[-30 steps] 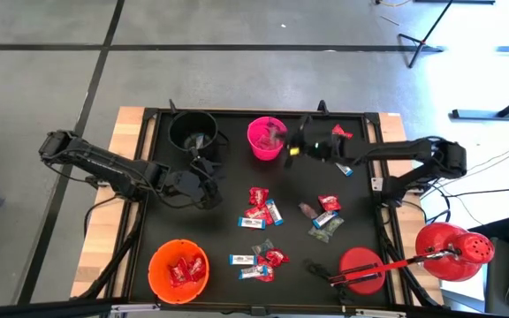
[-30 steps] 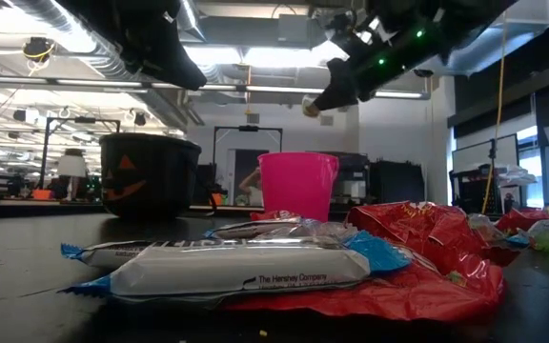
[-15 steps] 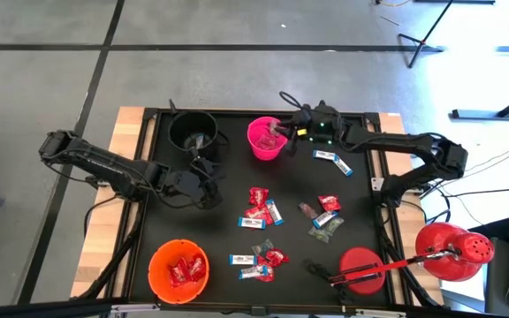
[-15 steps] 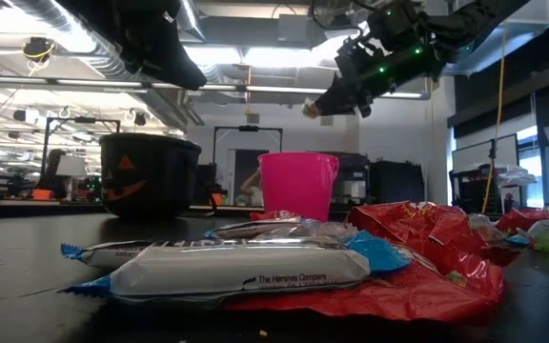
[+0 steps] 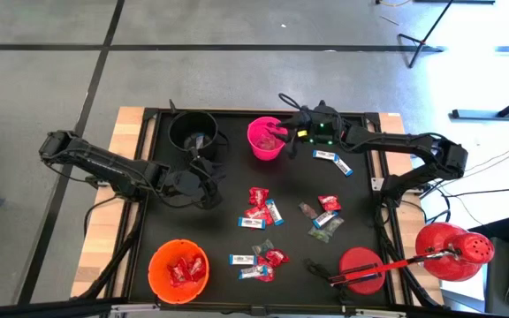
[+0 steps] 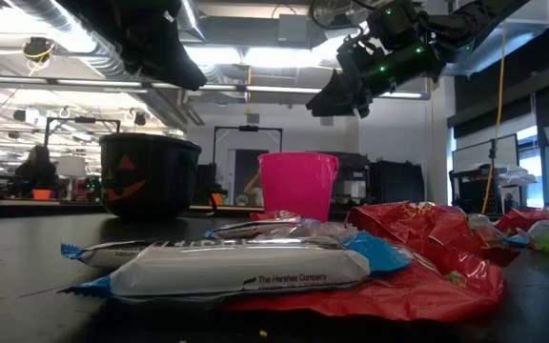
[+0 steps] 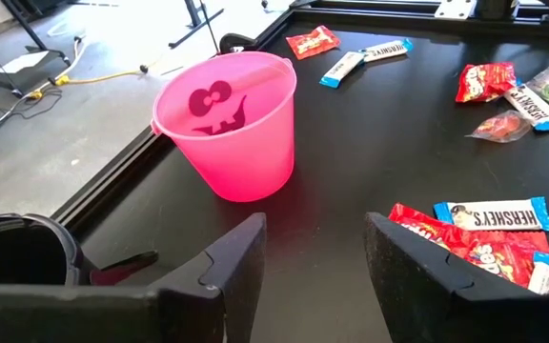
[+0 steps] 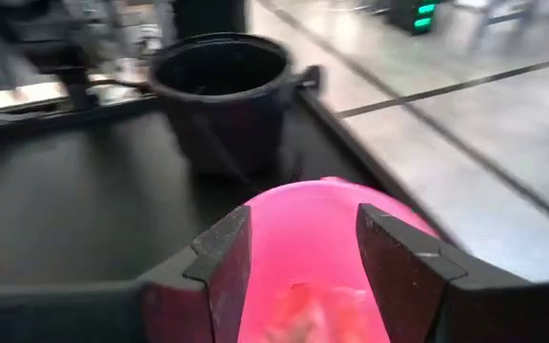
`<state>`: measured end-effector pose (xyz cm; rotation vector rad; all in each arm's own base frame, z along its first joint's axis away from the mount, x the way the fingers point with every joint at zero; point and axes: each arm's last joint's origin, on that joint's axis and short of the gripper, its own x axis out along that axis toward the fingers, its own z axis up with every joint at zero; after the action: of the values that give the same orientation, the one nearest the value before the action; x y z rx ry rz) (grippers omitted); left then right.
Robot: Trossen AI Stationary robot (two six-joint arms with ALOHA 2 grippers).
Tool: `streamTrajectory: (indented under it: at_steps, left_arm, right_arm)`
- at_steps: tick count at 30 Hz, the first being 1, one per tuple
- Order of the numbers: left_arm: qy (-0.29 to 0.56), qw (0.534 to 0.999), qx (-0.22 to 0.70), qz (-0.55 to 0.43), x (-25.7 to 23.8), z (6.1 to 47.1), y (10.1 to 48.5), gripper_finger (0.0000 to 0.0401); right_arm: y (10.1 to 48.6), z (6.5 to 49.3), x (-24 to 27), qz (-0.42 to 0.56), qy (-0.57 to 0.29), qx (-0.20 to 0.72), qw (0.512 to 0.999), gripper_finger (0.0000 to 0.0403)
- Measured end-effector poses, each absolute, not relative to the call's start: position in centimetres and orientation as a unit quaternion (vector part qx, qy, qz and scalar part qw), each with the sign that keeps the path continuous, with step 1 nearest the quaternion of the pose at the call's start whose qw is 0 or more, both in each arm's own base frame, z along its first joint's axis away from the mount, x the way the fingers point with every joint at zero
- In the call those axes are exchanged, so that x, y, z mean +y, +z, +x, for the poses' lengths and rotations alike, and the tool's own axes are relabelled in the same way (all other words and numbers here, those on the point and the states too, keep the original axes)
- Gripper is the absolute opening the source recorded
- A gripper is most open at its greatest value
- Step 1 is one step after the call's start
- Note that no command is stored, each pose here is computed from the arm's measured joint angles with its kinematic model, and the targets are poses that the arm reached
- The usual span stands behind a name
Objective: Organize candy in baskets
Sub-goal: Put the red candy into the orange bucket
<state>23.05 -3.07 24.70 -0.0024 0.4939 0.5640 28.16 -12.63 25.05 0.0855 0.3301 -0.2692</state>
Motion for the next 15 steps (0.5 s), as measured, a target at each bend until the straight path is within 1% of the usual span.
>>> streamTrajectory:
  at_steps: [4, 7, 12, 15]
  left_arm:
    - [0.275, 0.931, 0.241, -0.002, -3.1, 23.0, 24.7, 0.0169]
    - [0.275, 0.931, 0.241, -0.002, -3.1, 23.0, 24.7, 0.0169]
    - [0.275, 0.931, 0.241, -0.002, -3.1, 23.0, 24.7, 0.0169]
    - [0.276, 0.931, 0.241, -0.003, -3.1, 23.0, 24.7, 0.0169]
  right_arm:
    - [24.8, 29.1, -10.2, 0.059, -0.025, 0.165, 0.984, 0.0188]
    - [24.1, 29.8, -7.1, 0.034, 0.028, 0.194, 0.98, 0.0189]
    - [23.1, 30.9, -2.3, -0.053, 0.044, 0.223, 0.972, 0.0189]
    - [21.9, 31.5, -0.8, -0.069, 0.029, 0.241, 0.968, 0.0189]
